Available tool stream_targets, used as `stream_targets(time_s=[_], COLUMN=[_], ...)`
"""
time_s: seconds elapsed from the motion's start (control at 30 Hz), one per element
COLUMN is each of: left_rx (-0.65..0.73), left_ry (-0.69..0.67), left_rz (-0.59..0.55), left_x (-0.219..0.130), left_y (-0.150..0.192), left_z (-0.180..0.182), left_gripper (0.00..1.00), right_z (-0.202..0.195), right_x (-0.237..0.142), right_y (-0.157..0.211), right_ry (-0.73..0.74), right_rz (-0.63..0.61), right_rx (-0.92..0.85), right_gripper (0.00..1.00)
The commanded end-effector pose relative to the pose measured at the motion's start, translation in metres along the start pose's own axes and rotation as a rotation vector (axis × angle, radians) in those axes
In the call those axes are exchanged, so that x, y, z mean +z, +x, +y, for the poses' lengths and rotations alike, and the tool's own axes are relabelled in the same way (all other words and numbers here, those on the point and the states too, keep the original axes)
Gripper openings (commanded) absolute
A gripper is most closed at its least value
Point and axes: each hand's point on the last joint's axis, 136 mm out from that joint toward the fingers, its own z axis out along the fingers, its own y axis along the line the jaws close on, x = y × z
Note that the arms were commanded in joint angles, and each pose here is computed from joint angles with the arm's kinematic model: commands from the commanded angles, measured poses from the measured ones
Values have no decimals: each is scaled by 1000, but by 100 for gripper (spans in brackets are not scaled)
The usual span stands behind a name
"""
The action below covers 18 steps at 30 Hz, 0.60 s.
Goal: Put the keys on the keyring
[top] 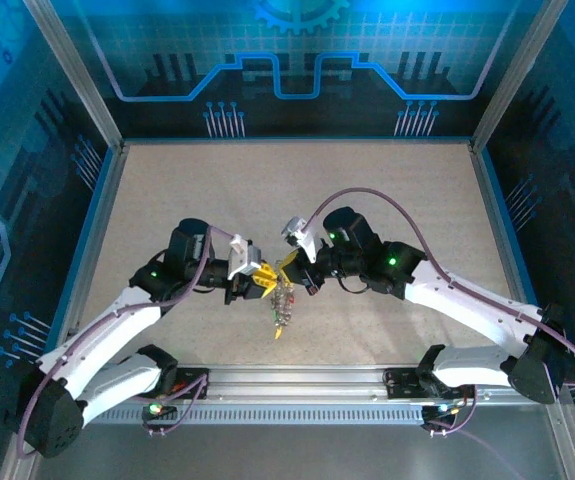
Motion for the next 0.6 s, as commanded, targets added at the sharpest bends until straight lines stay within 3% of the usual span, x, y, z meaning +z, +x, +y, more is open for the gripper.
stream_targets(time_s=[0.0,0.37,0.57], left_rx=[18,56,74], left_ry=[41,98,116], left_rz=[-10,-63,-80], left_x=[3,3,1], left_y=[-2,-13,-17], left_z=[-5,-13,-18], left_gripper=[27,27,18], right_z=[11,19,22], right_x=[-4,3,1], right_y=[-12,-8,-12], right_ry=[-50,-95,-98], right_rz=[-48,-16,-29], right_rx=[-46,-62,-73], right_gripper=[0,0,0])
